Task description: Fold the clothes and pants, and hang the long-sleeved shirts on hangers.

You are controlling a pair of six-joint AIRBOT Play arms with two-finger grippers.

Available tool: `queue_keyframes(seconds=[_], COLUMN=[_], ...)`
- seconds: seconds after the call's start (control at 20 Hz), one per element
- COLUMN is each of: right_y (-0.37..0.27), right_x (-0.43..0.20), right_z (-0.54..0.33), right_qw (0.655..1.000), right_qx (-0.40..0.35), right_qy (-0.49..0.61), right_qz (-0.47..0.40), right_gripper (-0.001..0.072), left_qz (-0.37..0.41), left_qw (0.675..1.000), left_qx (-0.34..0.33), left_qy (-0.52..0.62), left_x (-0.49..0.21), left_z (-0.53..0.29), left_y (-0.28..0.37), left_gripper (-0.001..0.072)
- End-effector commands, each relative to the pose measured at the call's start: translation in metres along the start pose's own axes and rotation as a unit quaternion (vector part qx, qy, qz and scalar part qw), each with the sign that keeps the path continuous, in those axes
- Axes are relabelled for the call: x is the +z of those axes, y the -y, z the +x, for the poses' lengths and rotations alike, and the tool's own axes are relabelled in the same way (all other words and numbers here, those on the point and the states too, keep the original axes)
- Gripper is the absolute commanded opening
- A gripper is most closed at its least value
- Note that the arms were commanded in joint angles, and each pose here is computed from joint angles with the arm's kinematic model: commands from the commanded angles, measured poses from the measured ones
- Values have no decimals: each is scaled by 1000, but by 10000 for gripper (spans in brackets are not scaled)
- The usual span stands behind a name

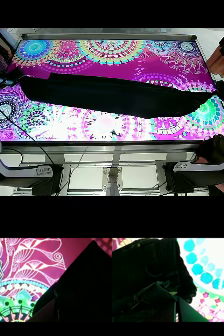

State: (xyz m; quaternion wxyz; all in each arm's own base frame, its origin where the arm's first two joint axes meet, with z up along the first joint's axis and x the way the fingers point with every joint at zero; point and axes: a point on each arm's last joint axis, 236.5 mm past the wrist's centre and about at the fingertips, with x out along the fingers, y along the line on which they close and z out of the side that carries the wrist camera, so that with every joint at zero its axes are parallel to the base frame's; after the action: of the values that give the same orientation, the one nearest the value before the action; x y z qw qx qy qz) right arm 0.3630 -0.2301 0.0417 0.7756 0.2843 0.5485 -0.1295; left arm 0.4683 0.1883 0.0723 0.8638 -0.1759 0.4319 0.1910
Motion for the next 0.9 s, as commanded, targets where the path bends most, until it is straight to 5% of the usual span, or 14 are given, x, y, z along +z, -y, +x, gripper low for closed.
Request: queue_keyframes(seconds=[0.0, 0.85], right_y=[8, -32], right_x=[11, 101], right_z=[23, 102], right_qw=[999, 982], right_qx=[-3, 17], right_qy=[5, 159], right_qz=[35, 101], right_gripper=[12, 14], left_qz=[9, 36], left_qw=[1000, 993], left_qx=[3, -57], left_qy=[-15, 101], left_x=[-6, 45], left_z=[18, 85], left_y=[6, 85], left_gripper=[37, 45])
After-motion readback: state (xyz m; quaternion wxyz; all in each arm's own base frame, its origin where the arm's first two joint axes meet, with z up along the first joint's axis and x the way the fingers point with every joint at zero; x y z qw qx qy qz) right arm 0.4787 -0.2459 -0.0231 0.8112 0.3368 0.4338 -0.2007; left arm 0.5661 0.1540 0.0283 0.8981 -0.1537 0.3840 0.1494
